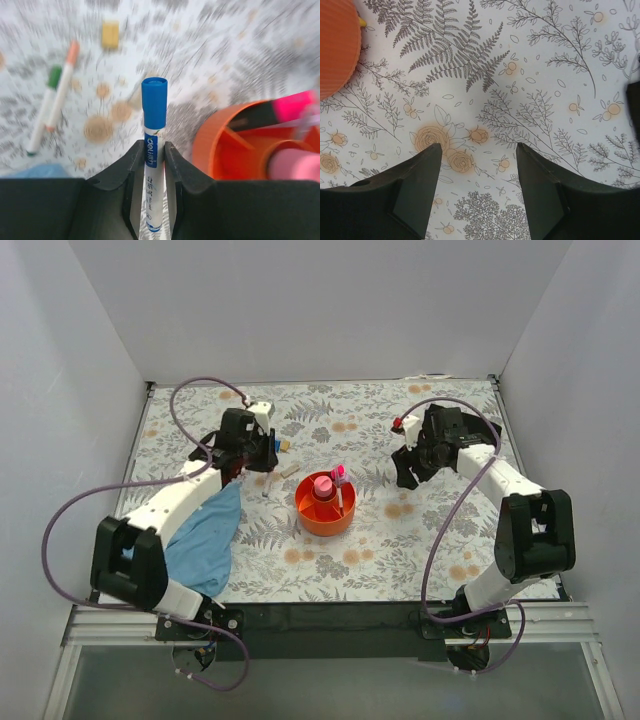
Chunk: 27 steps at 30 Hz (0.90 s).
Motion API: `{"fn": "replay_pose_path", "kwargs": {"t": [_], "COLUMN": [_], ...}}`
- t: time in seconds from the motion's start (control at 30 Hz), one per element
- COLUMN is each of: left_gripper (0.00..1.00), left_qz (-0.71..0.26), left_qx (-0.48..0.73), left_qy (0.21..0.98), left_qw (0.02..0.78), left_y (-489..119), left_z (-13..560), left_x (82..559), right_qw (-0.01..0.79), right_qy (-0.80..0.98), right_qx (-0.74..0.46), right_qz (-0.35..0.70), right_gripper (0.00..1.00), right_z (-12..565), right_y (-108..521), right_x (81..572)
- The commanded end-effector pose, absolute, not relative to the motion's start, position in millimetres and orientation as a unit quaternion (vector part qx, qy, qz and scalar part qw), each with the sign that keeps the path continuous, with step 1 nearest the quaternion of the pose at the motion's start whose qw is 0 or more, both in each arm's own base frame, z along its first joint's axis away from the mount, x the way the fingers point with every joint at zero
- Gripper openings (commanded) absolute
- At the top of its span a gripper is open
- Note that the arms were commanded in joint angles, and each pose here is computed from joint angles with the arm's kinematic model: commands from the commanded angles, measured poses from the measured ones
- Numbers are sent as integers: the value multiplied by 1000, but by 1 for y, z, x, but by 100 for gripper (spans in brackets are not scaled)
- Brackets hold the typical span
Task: Sort the stationery into containers
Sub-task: Pick up the pen from the center of the board, then place the pen in the storage box.
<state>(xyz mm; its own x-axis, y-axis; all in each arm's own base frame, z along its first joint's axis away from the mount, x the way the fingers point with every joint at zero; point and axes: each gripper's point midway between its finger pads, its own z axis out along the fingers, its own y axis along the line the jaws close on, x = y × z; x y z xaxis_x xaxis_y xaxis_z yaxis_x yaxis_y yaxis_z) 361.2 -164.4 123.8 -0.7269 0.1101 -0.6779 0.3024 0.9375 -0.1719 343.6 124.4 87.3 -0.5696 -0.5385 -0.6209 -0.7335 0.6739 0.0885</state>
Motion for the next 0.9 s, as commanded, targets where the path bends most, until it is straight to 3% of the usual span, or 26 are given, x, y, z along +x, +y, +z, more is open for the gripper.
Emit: {"fn": "replay_pose_path", "kwargs": {"t": [0.0,0.17,0.37,0.87], "left_gripper": [0,0,0,0], "left_qz": [-222,-323,-346,-383], "left_qx": [129,184,197,165], "left_qy": [831,766,700,712], "left_qw": [494,524,593,564], "left_y": [-188,-217,-234,-253], "left_z": [223,234,243,219], "left_x": [370,342,338,347], "right_qw": [304,309,325,309], "right_qy": [868,868,870,880], "right_qx": [-364,-366,-354,-348], "right_qz": [149,131,107,94], "right_gripper": [70,69,69,69], "right_z": [107,111,123,115], "right_y": [116,109,101,89], "right_x": [340,335,336,303]}}
